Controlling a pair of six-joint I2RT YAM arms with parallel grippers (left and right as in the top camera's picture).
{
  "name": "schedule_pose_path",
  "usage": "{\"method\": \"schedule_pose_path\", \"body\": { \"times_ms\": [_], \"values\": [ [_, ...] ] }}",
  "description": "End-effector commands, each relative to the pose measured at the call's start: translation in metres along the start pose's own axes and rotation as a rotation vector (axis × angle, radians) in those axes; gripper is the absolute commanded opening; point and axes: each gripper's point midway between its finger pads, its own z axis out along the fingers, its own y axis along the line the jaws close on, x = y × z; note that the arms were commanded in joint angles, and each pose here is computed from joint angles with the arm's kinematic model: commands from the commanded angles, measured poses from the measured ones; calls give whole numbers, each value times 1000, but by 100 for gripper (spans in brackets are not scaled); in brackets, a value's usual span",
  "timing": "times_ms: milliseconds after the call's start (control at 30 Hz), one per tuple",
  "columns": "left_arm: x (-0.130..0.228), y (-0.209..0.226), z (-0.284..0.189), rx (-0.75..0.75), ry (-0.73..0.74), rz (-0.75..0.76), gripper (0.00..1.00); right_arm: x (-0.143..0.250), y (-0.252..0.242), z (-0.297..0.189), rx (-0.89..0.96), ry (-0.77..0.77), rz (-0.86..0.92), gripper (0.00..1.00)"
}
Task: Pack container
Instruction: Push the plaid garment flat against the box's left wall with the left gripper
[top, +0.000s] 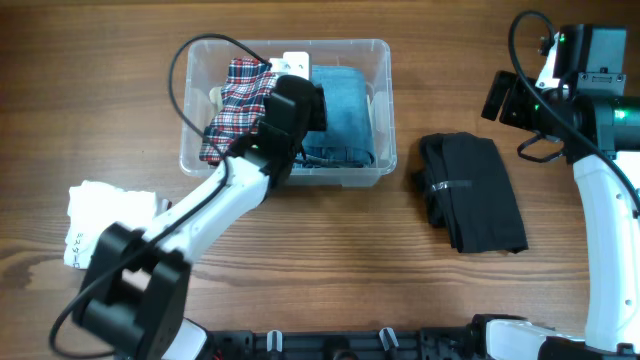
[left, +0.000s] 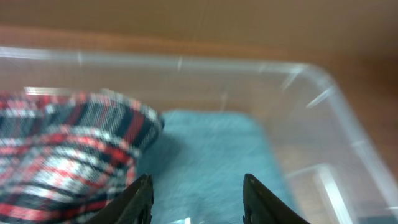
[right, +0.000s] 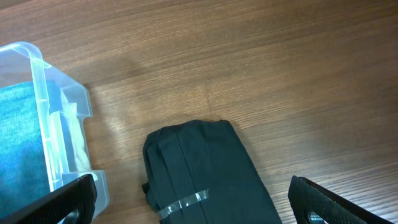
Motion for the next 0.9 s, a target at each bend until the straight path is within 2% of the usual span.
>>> {"method": "schedule_pose_path", "body": {
  "times_ms": [0, 133, 167, 367, 533, 733, 867],
  "values": [
    [-36, 0, -26, 43, -71, -52, 38, 1, -4, 4, 20, 6, -11, 100],
    [-39, 23, -31, -6, -56, -68, 8, 0, -4, 4, 20, 6, -10, 100],
    [-38, 28, -30, -18, -49, -71, 4, 0, -4, 4, 20, 6, -11, 100],
    [-23, 70, -28, -117, 32, -93, 4, 0, -4, 4, 20, 6, -11, 100],
    [-7, 78, -22, -143, 87, -90, 4, 0, -4, 4, 20, 6, -10, 100],
    [37, 85, 3, -163, 213, -82, 4, 0, -4, 4, 20, 6, -11, 100],
    [83, 71, 21, -64, 358, -114, 4, 0, -4, 4, 20, 6, -11, 100]
  ]
}}
